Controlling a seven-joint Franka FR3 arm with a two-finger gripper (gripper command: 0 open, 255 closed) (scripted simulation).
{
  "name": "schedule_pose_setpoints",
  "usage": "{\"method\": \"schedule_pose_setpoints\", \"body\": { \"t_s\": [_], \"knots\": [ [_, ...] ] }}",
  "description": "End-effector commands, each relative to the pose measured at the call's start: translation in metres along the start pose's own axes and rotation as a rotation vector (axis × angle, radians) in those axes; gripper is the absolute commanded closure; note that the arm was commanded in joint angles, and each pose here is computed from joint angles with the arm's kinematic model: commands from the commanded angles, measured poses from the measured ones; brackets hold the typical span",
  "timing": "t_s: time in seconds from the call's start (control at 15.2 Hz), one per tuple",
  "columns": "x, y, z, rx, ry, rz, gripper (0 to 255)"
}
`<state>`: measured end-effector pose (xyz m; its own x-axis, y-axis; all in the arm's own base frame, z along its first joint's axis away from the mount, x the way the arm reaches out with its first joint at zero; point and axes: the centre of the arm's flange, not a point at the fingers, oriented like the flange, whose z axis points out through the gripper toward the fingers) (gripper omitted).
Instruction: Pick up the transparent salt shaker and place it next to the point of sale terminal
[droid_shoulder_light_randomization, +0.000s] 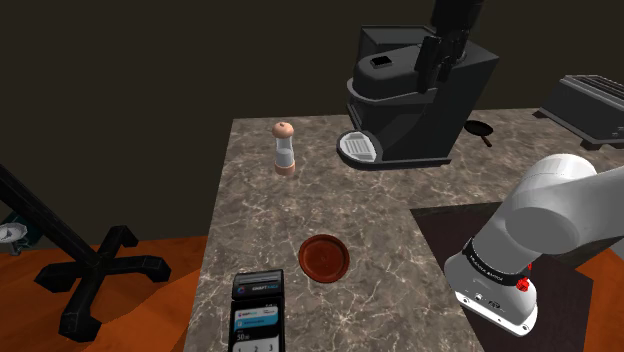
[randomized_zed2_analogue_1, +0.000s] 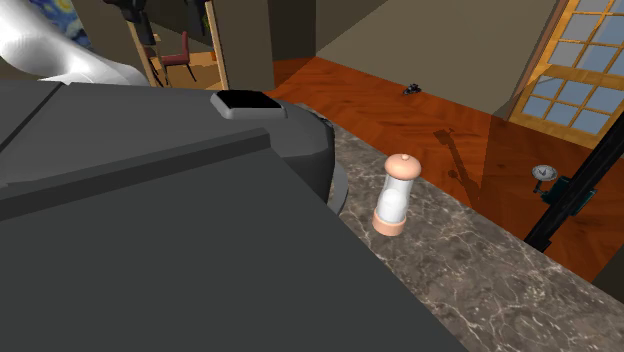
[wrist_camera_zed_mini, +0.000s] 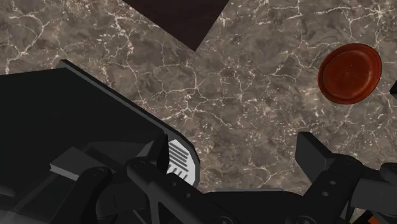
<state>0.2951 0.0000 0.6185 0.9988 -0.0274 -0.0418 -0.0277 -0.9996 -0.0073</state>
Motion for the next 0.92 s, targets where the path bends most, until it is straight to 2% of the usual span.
{"method": "schedule_pose_setpoints", "body": {
  "t_s": [0.0, 0.86],
  "knots": [
    [0.000, 0.000, 0.000, 0.000, 0.000, 0.000, 0],
    [0.143, -0.052, 0.070, -0.009, 0.036, -0.040, 0]
  ]
}}
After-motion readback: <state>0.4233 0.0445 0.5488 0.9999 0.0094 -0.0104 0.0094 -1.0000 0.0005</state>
